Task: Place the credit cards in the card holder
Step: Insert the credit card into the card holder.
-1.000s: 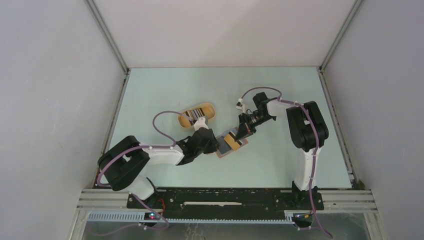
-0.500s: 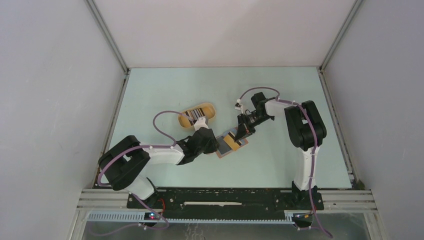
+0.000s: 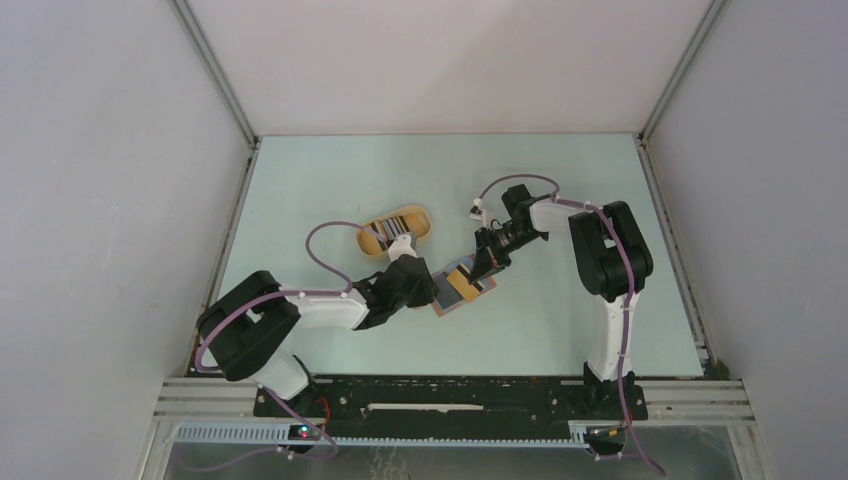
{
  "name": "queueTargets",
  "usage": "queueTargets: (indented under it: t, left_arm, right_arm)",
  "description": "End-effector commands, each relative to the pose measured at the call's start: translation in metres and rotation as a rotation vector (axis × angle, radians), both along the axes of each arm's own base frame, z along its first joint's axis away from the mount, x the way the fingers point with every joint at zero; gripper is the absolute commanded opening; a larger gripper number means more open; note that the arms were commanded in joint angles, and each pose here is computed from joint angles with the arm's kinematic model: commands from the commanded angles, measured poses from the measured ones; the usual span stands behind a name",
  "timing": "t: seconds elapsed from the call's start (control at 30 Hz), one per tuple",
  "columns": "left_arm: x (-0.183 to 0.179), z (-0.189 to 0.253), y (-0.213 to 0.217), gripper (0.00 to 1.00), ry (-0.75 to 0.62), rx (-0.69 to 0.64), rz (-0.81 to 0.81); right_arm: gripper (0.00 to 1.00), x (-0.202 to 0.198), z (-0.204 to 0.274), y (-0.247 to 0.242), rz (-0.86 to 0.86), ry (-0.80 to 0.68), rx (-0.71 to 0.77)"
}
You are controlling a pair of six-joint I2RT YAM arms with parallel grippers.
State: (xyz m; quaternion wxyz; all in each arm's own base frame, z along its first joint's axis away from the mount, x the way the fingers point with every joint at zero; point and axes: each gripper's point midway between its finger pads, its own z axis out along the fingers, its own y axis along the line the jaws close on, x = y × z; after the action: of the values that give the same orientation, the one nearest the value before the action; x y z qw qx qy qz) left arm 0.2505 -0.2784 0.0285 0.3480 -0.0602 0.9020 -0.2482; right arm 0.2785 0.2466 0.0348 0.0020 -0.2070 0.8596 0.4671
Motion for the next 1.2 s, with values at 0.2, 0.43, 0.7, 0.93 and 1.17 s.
queueTargets:
  t: [0.2,0.43,0.7,0.93,1.17]
  left_arm:
    - [0.0089,0.0112,-0.0059,0.33,-0.043,0.008,-0.006]
    - [0.0084,0.0104,-0.0067,0.33,-0.044,0.011,-0.011]
    - [0.0084,0.0109,-0.0071,0.33,-0.046,0.012,-0.012]
    - [0.0087,0.0111,-0.0074,0.33,-0.047,0.013,-0.013]
    - [0.0086,0.0113,-0.0077,0.33,-0.048,0.013,-0.015]
  right_arm:
    - [0.00,0.0162,0.0023,0.0015,-0.026,-0.060,-0.044]
    - [0.00,0.0183,0.0031,0.0023,-0.040,-0.071,-0.052]
    - [0.00,0.0185,-0.0013,0.0043,-0.043,-0.073,-0.073]
    - [0.00,0.0207,-0.0019,0.0028,-0.056,-0.077,-0.081]
    - [0.00,0.0175,-0.0050,0.0054,-0.044,-0.070,-0.084]
